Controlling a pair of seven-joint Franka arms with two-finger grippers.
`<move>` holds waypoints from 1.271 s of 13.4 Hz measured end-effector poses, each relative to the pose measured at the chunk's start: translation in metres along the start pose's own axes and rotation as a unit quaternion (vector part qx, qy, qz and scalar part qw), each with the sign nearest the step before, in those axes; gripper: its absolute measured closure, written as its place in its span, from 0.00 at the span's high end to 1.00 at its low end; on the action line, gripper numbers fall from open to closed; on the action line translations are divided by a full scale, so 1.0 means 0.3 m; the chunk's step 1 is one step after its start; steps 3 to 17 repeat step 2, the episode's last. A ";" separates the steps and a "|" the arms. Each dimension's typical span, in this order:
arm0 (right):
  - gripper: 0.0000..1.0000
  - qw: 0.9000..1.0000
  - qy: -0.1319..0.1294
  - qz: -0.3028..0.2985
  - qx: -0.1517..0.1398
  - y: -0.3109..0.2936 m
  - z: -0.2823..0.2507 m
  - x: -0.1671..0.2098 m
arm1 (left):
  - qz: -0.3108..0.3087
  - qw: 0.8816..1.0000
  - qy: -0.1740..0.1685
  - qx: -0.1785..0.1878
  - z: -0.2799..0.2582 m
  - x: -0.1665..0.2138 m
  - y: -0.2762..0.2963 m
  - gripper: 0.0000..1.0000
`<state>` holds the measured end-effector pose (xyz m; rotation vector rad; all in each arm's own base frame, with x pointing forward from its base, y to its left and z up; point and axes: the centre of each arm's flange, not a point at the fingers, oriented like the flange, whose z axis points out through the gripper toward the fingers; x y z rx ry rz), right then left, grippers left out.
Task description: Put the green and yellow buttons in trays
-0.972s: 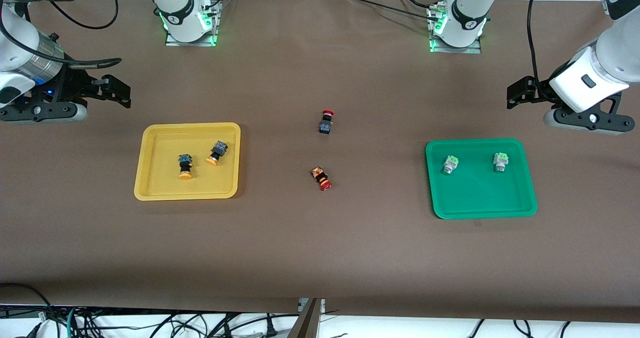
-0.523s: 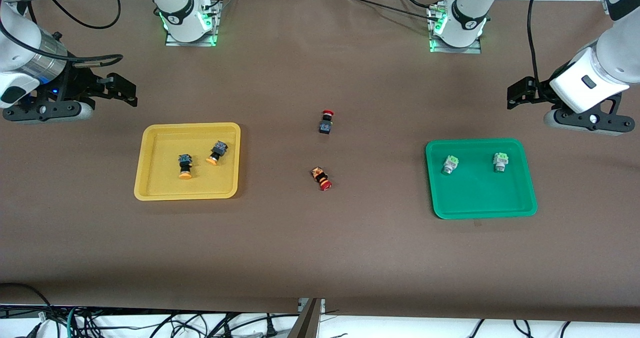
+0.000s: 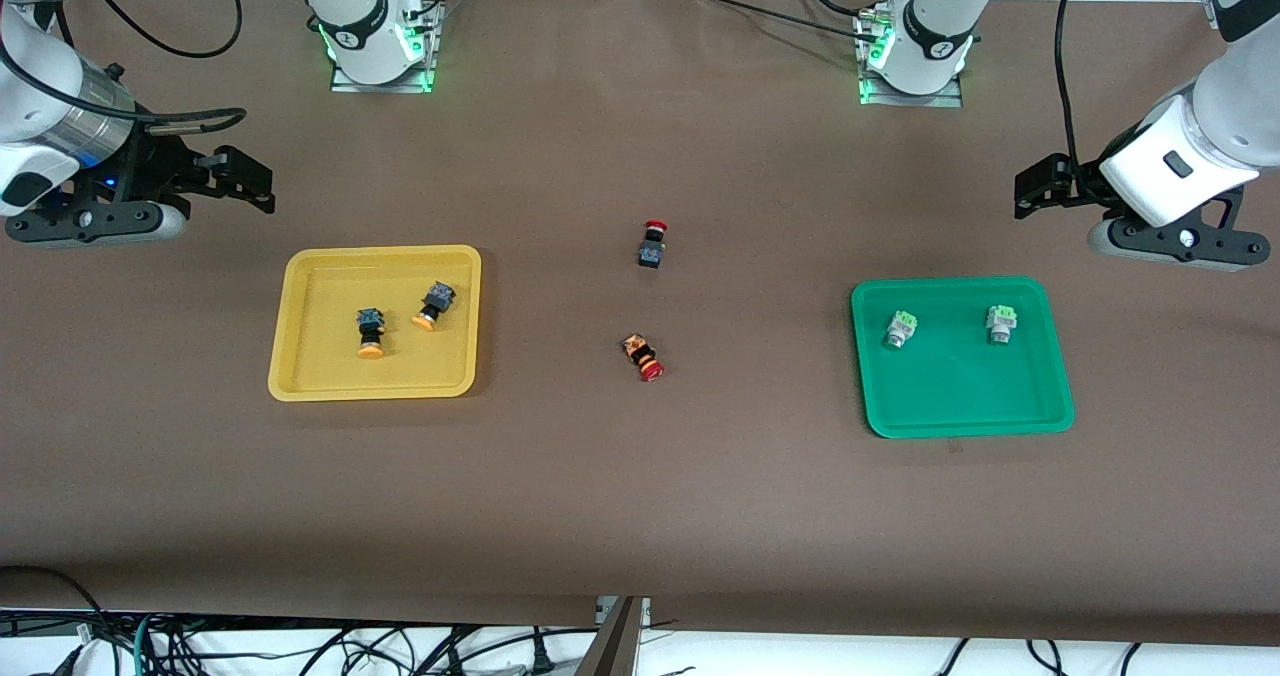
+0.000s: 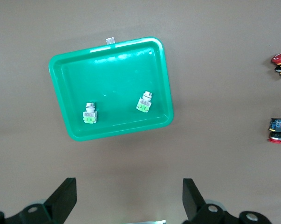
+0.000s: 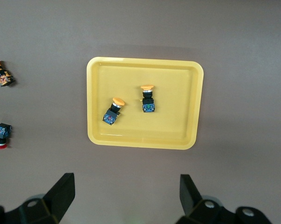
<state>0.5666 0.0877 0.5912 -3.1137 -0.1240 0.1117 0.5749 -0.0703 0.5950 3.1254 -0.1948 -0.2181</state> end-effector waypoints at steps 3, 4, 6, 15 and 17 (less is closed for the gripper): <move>1.00 1.000 0.001 0.000 0.000 0.000 -0.002 0.000 | 0.000 1.000 0.000 0.000 0.000 0.000 0.000 1.00; 1.00 1.000 0.001 0.000 0.000 0.000 -0.002 0.000 | 0.000 1.000 0.000 0.000 0.000 0.000 0.000 1.00; 1.00 1.000 0.001 0.000 0.000 0.000 -0.002 0.000 | 0.000 1.000 0.000 0.000 0.000 0.000 0.000 1.00; 1.00 1.000 0.001 0.000 0.000 0.000 -0.002 0.000 | 0.000 1.000 0.000 0.000 0.000 0.000 0.000 1.00; 1.00 1.000 0.001 0.000 0.000 0.000 -0.002 0.000 | 0.000 1.000 0.000 0.000 0.000 0.000 0.000 1.00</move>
